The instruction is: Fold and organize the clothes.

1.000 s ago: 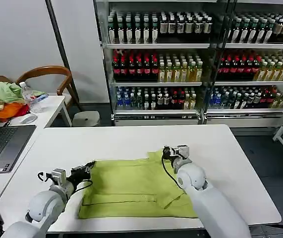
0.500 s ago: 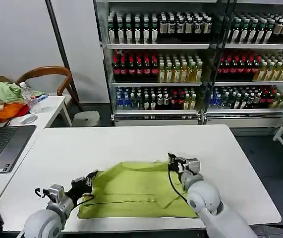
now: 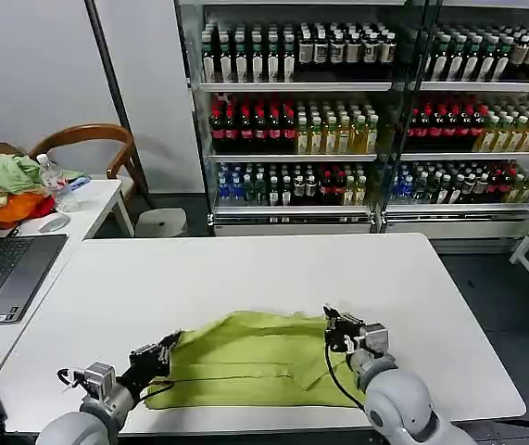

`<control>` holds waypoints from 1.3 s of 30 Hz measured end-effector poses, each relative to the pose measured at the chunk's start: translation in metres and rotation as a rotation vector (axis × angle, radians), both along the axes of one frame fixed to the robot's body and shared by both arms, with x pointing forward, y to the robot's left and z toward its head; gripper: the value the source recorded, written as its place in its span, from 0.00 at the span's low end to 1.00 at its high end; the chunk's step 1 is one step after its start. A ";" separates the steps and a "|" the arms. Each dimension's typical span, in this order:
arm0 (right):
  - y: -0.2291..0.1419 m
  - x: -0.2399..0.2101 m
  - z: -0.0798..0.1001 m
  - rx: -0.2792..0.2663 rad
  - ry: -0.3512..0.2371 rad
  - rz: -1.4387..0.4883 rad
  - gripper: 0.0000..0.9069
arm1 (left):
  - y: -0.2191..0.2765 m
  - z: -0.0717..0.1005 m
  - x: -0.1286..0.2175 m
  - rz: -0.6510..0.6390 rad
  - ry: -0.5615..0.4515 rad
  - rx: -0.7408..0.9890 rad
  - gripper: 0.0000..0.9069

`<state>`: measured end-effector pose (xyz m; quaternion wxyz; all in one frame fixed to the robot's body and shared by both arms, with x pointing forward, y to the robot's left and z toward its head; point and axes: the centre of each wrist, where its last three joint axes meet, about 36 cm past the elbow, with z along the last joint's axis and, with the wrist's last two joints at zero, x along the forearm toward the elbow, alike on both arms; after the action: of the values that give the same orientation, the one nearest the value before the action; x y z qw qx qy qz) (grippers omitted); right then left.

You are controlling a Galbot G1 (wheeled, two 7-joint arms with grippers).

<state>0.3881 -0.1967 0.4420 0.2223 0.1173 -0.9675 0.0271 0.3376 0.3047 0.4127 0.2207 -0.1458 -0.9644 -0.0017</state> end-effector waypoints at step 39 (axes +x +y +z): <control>-0.009 -0.029 -0.004 -0.043 0.027 -0.011 0.00 | 0.005 -0.011 -0.017 -0.016 0.039 0.032 0.04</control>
<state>0.3589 -0.2059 0.4376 0.2381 0.1073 -0.9642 0.0453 0.3207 0.3093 0.4014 0.2418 -0.1498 -0.9586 -0.0158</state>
